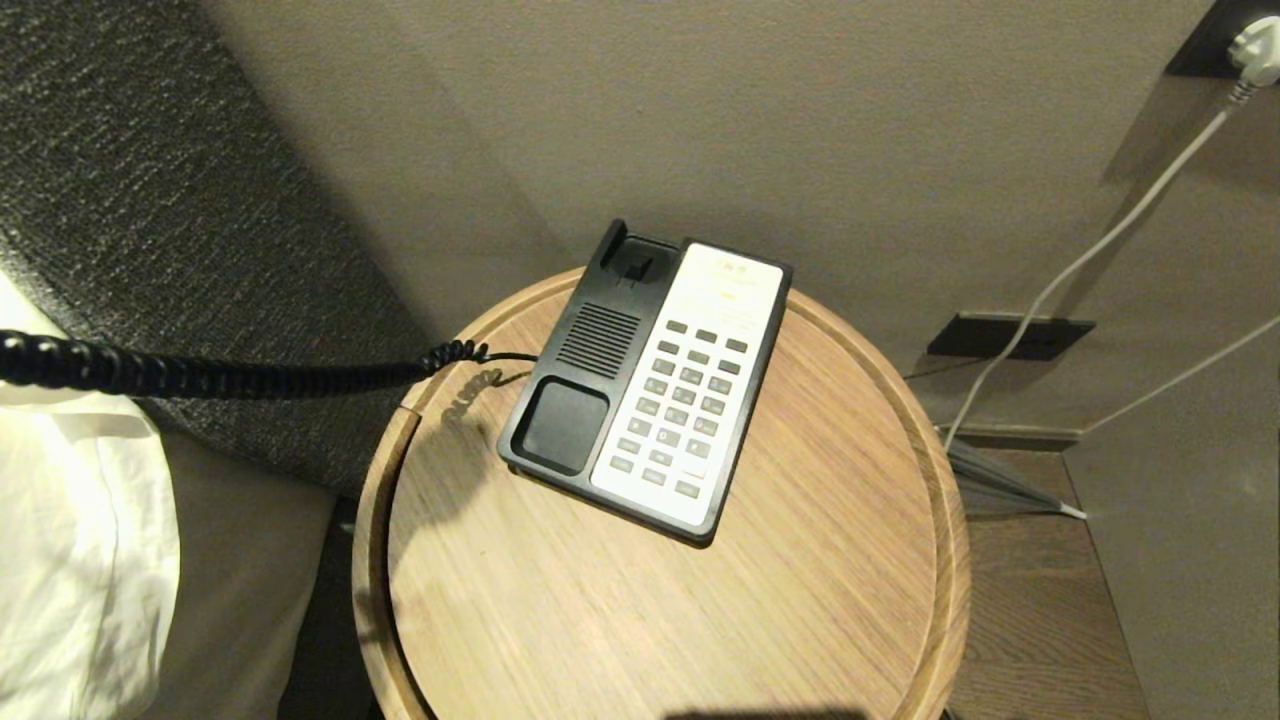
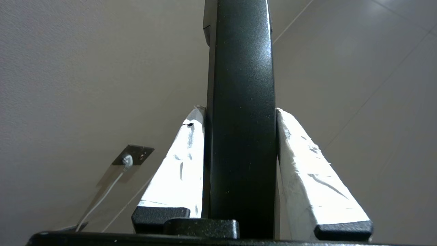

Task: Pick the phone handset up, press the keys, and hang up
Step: Dial the number

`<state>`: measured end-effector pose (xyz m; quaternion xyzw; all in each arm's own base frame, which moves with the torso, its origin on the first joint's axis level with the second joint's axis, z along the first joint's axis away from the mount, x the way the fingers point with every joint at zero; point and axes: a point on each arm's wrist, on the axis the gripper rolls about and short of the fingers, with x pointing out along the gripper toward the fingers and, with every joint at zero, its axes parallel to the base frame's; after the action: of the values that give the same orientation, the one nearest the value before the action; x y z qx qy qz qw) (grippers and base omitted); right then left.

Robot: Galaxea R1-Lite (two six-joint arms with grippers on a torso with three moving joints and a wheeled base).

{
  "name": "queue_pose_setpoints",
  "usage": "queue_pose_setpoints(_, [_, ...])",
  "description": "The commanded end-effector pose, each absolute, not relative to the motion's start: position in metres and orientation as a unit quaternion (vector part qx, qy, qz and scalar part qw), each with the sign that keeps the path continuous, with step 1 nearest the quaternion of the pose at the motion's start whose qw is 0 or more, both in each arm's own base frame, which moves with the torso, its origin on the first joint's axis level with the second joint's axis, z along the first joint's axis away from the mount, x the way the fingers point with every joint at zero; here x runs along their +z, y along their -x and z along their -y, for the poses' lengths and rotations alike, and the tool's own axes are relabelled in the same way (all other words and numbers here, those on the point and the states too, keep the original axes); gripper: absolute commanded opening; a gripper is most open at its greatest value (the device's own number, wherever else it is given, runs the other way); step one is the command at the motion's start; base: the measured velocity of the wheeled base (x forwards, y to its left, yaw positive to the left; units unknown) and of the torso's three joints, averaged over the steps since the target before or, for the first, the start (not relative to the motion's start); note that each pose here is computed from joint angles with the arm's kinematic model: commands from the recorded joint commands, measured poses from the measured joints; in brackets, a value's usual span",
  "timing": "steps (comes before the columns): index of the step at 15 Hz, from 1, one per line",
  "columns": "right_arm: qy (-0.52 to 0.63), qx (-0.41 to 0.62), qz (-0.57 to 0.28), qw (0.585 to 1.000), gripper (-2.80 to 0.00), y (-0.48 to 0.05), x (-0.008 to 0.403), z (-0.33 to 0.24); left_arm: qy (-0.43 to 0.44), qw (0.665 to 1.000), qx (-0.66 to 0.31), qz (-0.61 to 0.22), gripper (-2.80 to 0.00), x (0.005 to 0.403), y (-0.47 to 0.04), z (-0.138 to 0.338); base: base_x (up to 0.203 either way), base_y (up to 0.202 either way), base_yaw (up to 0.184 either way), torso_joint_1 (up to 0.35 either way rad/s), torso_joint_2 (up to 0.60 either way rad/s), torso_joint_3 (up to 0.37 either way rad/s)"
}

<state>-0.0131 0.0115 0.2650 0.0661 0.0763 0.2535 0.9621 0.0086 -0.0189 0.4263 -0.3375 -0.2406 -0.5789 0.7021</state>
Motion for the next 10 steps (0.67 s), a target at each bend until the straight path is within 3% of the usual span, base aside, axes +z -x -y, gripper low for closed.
queue_pose_setpoints(1, [-0.095, 0.262, -0.222, 0.935, -2.80, -0.100, 0.270, -0.013, 0.340, 0.702, -0.578, 0.239, -2.80, 0.425, -0.009, 0.019, 0.000, 0.000, 0.000, 0.000, 0.00, 0.000])
queue_pose_setpoints(4, [-0.072, 0.322, -0.247, 0.911, -2.80, -0.163, 0.283, -0.046, 0.342, 0.703, -0.578, 0.236, -2.80, 0.423, -0.009, 0.019, 0.000, 0.000, 0.000, 0.000, 0.00, 0.000])
queue_pose_setpoints(7, [-0.084, 0.367, -0.263, 0.888, -2.80, -0.184, 0.290, -0.096, 0.347, 0.698, -0.580, 0.239, -2.80, 0.423, -0.005, 0.014, 0.000, 0.000, 0.000, 0.000, 0.00, 0.000])
queue_pose_setpoints(10, [-0.098, 0.362, -0.247, 0.893, -2.80, -0.203, 0.288, -0.128, 0.347, 0.703, -0.576, 0.229, -2.80, 0.416, -0.006, 0.015, 0.000, 0.000, 0.000, 0.000, 0.00, 0.000])
